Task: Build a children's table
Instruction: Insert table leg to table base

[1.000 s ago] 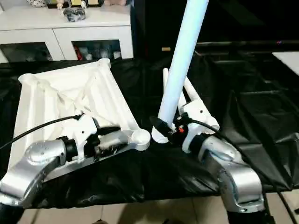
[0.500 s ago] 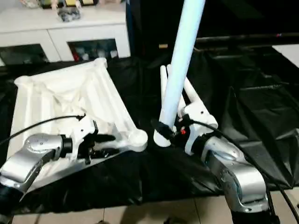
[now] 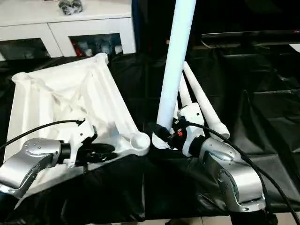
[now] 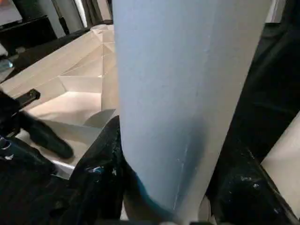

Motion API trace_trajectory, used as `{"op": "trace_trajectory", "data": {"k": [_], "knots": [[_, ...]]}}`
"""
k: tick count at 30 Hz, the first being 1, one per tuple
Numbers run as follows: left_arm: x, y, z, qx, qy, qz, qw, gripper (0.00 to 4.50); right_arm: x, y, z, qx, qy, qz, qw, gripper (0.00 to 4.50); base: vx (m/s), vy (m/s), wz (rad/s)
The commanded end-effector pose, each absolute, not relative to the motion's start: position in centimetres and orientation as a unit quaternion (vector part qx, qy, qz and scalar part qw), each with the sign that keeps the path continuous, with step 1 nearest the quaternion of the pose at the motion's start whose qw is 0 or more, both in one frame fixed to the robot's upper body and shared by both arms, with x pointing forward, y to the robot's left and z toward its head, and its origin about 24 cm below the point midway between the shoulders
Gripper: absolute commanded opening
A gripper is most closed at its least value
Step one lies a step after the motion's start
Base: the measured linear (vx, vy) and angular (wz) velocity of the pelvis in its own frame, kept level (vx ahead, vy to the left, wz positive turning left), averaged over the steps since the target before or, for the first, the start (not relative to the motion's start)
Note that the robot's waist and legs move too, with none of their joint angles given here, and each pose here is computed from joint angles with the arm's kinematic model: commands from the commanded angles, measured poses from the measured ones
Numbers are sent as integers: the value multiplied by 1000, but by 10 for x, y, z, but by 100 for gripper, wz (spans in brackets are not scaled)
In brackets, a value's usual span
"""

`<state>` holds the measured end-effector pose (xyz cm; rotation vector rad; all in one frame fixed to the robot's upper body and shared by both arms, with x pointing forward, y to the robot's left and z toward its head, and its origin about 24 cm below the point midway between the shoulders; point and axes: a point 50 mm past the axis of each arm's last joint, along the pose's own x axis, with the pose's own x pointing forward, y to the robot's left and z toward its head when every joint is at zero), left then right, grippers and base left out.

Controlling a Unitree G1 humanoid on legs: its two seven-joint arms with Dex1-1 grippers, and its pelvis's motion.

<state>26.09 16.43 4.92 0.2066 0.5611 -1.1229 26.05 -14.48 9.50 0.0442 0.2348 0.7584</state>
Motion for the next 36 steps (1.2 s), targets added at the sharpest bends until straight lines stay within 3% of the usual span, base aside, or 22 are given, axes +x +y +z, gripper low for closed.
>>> {"op": "trace_trajectory", "data": {"k": [1, 9, 23, 30, 34, 36], "knots": [[258, 167, 56, 99, 260, -521, 807, 80, 262, -141, 101, 14, 100, 382, 918, 188, 0, 0, 0], [251, 166, 60, 128, 242, -524, 807, 4, 262, -139, 100, 12, 101, 388, 916, 188, 0, 0, 0], [249, 159, 50, 148, 230, -516, 812, 0, 263, -132, 102, 13, 102, 403, 909, 188, 0, 0, 0], [253, 150, 66, 88, 183, -520, 830, 73, 264, -128, 101, 13, 103, 410, 906, 188, 0, 0, 0], [251, 151, 62, 109, 195, -527, 820, 116, 265, -126, 100, 13, 102, 411, 906, 188, 0, 0, 0], [252, 153, 57, 128, 203, -521, 819, 116, 266, -125, 100, 13, 101, 411, 906, 188, 0, 0, 0]]}}
